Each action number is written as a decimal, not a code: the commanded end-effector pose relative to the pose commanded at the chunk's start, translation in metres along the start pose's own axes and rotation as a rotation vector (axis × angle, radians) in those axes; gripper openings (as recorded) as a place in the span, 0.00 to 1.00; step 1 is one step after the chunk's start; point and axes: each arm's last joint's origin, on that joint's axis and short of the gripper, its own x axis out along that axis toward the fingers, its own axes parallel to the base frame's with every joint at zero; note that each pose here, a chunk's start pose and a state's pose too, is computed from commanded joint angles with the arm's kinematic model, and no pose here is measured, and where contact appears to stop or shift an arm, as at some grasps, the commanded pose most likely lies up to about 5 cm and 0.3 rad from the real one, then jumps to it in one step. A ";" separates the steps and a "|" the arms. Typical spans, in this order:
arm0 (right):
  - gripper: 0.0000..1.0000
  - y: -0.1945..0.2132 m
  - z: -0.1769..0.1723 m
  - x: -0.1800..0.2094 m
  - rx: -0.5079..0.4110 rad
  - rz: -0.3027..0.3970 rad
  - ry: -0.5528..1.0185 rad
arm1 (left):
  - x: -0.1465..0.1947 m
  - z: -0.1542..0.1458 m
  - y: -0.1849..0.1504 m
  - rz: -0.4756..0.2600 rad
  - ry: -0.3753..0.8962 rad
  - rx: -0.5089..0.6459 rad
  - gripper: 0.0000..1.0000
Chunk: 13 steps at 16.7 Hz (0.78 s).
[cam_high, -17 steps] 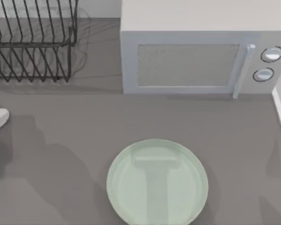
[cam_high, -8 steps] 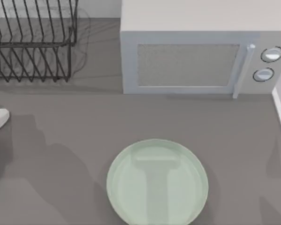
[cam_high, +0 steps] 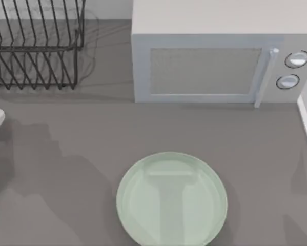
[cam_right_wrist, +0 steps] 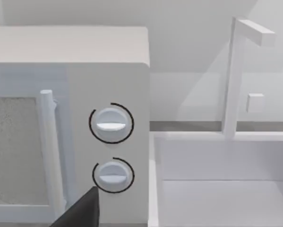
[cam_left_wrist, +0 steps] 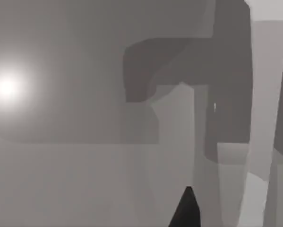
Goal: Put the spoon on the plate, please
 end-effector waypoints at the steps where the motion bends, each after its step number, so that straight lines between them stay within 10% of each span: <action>1: 1.00 0.000 0.000 0.000 0.000 0.000 0.000 | -0.011 0.001 0.000 -0.004 0.003 0.002 0.00; 13: 1.00 0.000 0.000 0.000 0.000 0.000 0.000 | -0.069 -0.001 -0.004 -0.002 0.000 -0.005 0.00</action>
